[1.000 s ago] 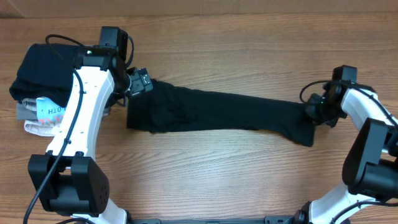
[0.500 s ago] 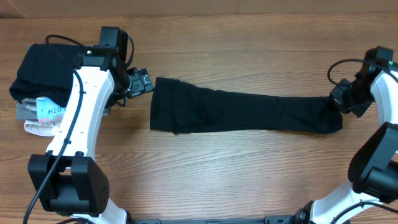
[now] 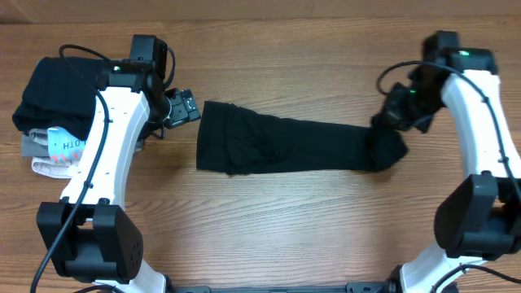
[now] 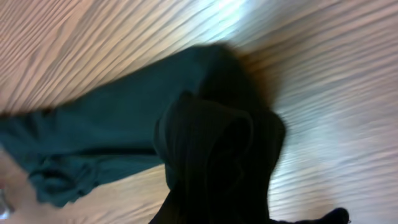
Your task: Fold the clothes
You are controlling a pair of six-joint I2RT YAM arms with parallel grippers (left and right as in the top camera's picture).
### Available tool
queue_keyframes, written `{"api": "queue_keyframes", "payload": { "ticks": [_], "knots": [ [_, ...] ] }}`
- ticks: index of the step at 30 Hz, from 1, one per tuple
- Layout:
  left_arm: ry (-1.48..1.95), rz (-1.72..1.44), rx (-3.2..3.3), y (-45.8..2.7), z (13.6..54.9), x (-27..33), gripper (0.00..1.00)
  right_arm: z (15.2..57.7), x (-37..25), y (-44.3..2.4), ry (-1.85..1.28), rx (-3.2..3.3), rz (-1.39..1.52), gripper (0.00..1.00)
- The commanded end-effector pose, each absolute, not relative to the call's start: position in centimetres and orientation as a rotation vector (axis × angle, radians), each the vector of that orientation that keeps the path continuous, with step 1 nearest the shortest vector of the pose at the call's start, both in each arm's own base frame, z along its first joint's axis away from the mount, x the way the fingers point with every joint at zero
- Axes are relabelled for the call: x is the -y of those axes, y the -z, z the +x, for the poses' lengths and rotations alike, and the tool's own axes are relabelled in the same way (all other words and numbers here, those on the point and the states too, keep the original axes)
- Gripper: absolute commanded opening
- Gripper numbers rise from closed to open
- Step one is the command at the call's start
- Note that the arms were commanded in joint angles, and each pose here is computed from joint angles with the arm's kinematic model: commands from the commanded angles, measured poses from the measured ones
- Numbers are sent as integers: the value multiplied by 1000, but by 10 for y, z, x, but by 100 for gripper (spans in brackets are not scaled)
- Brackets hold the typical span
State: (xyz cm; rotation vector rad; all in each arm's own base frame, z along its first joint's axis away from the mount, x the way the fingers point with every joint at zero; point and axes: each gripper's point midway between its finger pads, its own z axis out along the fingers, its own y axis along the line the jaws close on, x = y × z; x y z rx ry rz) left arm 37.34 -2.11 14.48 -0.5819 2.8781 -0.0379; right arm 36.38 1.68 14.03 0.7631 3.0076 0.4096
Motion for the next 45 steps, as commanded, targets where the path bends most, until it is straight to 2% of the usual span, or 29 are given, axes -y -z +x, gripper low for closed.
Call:
{"api": "queue_keyframes", "payload": {
  "ticks": [1, 11, 22, 30, 32, 33, 36, 40, 42, 45],
  "knots": [
    [1, -601, -2884, -140, 372, 16, 100, 373, -57, -166, -567, -2942, 713, 4],
    [-5, -601, -2884, -140, 372, 15, 100, 385, -128, -162, -554, -2925, 523, 4],
    [-5, -601, -2884, -140, 372, 15, 100, 395, -174, -131, -397, -2857, 420, 6],
    [-5, -601, -2884, -140, 372, 15, 100, 394, -196, -91, -410, -2912, 366, 13],
    [-5, -601, -2884, -140, 372, 15, 100, 390, -209, -85, -473, -2941, 342, 25],
    [-5, -601, -2884, -140, 372, 15, 100, 390, -213, -85, -501, -2944, 322, 30],
    [-5, -601, -2884, -140, 372, 15, 100, 392, -224, -90, -579, -2926, 122, 34],
    [-8, -587, -2887, -140, 372, 15, 100, 394, -217, -115, -669, -2898, -1, 37],
    [-14, -517, -2900, -140, 372, 15, 100, 390, -193, -131, -666, -2904, 53, 40],
    [-15, -503, -2903, -140, 372, 15, 100, 383, -168, -133, -627, -2949, 142, 41]
  ]
}}
